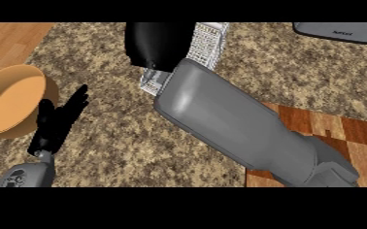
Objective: Pick the cupcake from the cutting board and place it in the tiered basket
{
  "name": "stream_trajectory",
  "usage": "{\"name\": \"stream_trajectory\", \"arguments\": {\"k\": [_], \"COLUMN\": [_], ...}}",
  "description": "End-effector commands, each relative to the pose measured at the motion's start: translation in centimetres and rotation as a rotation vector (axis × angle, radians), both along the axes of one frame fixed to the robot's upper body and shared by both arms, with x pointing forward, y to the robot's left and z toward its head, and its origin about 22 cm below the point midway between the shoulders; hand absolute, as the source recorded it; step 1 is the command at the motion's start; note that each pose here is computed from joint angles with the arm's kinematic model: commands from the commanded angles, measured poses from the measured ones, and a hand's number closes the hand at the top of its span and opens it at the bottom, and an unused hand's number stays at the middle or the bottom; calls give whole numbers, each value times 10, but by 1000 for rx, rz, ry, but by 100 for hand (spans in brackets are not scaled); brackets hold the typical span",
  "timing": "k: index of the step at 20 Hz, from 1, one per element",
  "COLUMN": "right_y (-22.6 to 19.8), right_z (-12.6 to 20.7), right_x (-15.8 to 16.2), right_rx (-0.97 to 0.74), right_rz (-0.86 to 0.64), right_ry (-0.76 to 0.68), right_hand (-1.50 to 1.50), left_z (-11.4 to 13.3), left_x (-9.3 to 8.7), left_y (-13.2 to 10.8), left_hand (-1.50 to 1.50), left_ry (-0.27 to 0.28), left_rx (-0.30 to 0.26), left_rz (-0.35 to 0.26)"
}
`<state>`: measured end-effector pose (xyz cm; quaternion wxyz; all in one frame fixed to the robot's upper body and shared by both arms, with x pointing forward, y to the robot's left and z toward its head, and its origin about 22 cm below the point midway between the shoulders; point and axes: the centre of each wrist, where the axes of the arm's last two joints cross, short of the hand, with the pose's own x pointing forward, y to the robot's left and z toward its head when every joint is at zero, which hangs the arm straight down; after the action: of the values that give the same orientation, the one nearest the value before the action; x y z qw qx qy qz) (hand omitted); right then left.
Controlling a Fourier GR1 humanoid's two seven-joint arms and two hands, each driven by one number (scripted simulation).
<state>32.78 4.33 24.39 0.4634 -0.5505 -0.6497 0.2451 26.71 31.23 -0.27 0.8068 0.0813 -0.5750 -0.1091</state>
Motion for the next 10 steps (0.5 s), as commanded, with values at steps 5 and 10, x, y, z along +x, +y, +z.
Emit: {"name": "stream_trajectory", "arguments": {"k": [5,10], "right_y": [4,-2], "right_z": [26,27], "right_x": [23,42], "right_rx": [288,332], "right_rz": [-103,-95], "right_ry": [-51,-77], "right_hand": [150,150], "left_z": [-2,8], "left_x": [-2,6], "left_y": [-1,4], "left_hand": [0,0], "left_ry": [-11,-37], "left_rx": [-4,-8], "left_rz": [-9,24]}}
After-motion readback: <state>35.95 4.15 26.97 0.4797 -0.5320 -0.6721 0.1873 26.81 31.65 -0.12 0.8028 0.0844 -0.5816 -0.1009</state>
